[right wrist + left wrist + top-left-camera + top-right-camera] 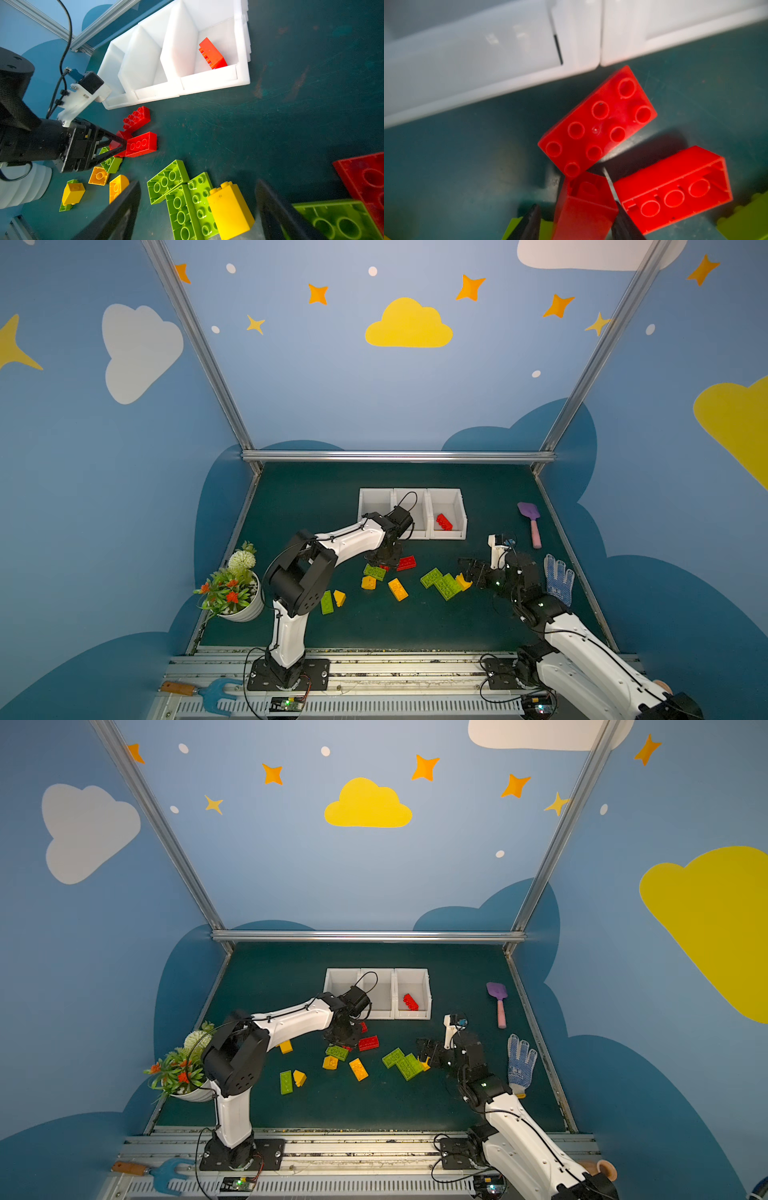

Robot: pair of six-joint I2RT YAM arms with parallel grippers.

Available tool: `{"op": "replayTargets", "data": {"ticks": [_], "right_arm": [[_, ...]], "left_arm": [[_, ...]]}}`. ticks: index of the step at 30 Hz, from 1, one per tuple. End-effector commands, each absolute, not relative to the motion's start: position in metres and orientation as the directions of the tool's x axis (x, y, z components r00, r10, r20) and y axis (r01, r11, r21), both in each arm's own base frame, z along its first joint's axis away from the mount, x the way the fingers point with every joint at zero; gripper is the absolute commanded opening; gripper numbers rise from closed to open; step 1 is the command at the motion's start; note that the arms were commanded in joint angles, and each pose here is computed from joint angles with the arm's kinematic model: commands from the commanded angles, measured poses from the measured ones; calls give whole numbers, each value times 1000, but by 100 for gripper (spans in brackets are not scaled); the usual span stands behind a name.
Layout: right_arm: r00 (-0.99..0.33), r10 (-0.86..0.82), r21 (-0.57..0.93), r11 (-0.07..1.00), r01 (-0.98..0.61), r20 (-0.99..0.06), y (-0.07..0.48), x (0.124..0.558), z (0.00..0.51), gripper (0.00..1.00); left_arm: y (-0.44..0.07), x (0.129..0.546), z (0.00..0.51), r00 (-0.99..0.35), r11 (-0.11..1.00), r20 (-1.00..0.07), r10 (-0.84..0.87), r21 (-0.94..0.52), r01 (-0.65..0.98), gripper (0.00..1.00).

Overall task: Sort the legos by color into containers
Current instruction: 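Grasp a red brick with the left gripper while the right arm draws back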

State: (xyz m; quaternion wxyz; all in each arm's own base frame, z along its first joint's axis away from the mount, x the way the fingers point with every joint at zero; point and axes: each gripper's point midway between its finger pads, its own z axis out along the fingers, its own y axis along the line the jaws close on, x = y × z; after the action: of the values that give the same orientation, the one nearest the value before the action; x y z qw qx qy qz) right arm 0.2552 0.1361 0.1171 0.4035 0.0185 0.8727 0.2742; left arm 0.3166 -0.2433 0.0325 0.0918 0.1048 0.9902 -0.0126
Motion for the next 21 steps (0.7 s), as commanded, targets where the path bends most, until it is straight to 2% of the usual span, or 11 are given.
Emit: {"op": "replayTargets", "data": {"ticks": [1,13,21], "right_arm": [[-670,261,498,847,-187,-695,137,256,117,84],[-677,256,497,847,-186,-690,138,256,114,84],[-688,248,499,846,-189,-682,140,256,111,84]], "left_arm": [[-246,320,30,-962,978,-178,207,5,210,50],[-247,320,46,-957,980,-220,191,-14,198,30],[-257,327,88,-942,979,-302,149,-86,183,29]]}}
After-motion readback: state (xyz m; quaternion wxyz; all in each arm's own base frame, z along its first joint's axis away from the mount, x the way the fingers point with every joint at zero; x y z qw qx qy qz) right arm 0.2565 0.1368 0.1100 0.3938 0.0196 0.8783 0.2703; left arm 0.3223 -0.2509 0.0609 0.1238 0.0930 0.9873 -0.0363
